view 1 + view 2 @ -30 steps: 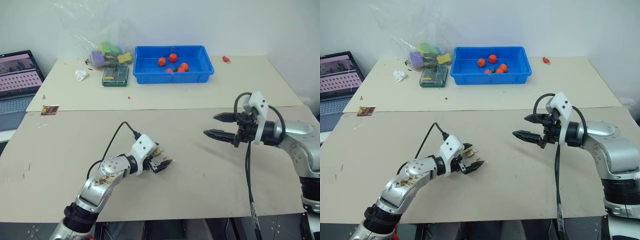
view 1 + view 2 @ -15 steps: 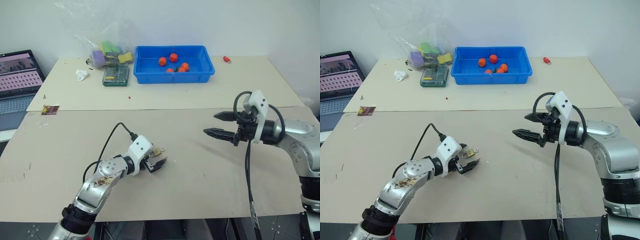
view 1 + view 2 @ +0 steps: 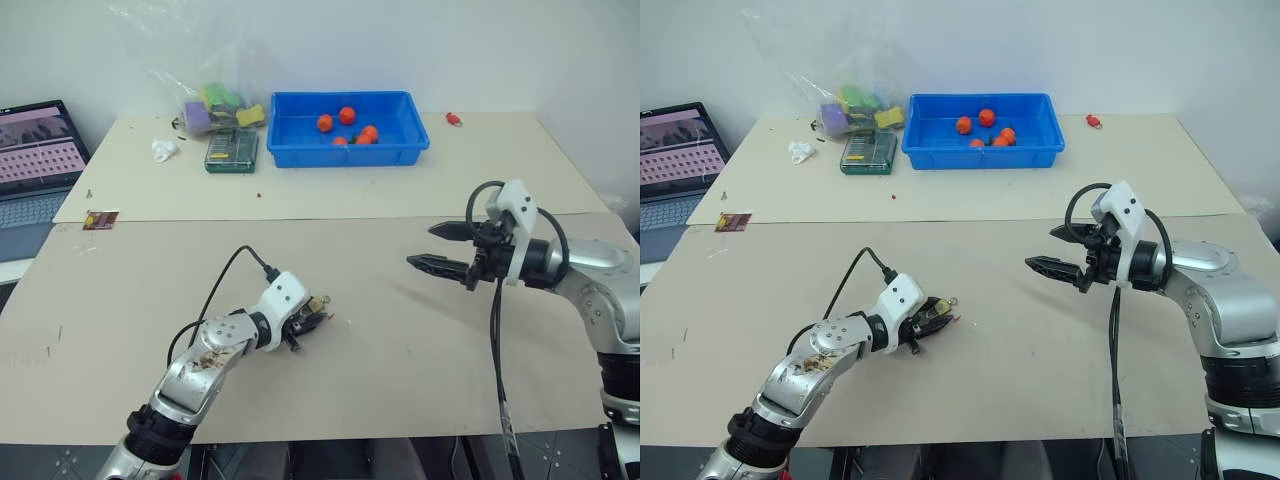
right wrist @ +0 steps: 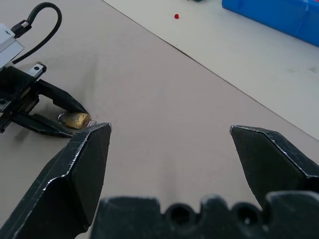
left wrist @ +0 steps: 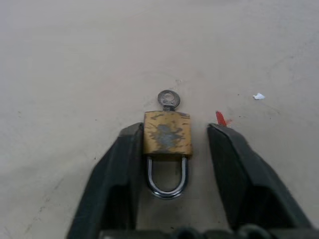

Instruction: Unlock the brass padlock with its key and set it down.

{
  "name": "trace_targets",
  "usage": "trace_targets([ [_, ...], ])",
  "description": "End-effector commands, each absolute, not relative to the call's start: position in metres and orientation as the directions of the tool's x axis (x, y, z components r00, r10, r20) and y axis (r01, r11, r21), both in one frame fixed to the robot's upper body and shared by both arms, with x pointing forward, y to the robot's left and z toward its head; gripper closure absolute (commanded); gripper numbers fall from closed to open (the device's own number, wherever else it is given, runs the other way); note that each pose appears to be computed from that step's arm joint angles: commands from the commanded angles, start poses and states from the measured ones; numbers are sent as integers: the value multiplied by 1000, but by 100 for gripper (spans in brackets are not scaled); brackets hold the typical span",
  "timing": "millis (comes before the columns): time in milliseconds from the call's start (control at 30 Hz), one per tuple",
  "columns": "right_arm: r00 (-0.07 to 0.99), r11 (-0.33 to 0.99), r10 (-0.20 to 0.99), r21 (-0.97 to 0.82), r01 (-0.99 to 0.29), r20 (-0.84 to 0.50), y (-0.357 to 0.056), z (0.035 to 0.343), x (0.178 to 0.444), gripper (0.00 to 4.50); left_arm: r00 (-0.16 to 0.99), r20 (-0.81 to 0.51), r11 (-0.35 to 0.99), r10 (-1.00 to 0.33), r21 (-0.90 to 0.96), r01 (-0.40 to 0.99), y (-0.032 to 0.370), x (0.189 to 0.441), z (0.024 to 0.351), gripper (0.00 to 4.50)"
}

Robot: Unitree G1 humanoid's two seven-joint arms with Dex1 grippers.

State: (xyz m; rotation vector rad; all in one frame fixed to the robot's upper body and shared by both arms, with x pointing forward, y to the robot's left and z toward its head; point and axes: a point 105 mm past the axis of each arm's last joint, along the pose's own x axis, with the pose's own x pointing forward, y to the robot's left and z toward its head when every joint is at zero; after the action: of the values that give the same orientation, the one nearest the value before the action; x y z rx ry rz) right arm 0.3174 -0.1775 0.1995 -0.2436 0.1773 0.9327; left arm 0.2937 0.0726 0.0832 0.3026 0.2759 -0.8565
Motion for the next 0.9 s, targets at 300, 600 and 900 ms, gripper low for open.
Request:
trace_targets([
  [300, 579, 553, 790, -173, -815, -202, -171, 219, 316, 0, 791, -150, 648, -593, 495, 580, 85, 324, 122, 369],
  [600, 466, 471, 872, -6, -882, -146, -143, 214, 306, 0, 686, 43, 178, -727, 976, 128, 102, 298, 134, 369],
  [900, 299, 318, 943, 129, -939, -147, -107, 180, 280, 0, 455, 157, 202, -877, 978, 50, 87, 250, 140, 369],
])
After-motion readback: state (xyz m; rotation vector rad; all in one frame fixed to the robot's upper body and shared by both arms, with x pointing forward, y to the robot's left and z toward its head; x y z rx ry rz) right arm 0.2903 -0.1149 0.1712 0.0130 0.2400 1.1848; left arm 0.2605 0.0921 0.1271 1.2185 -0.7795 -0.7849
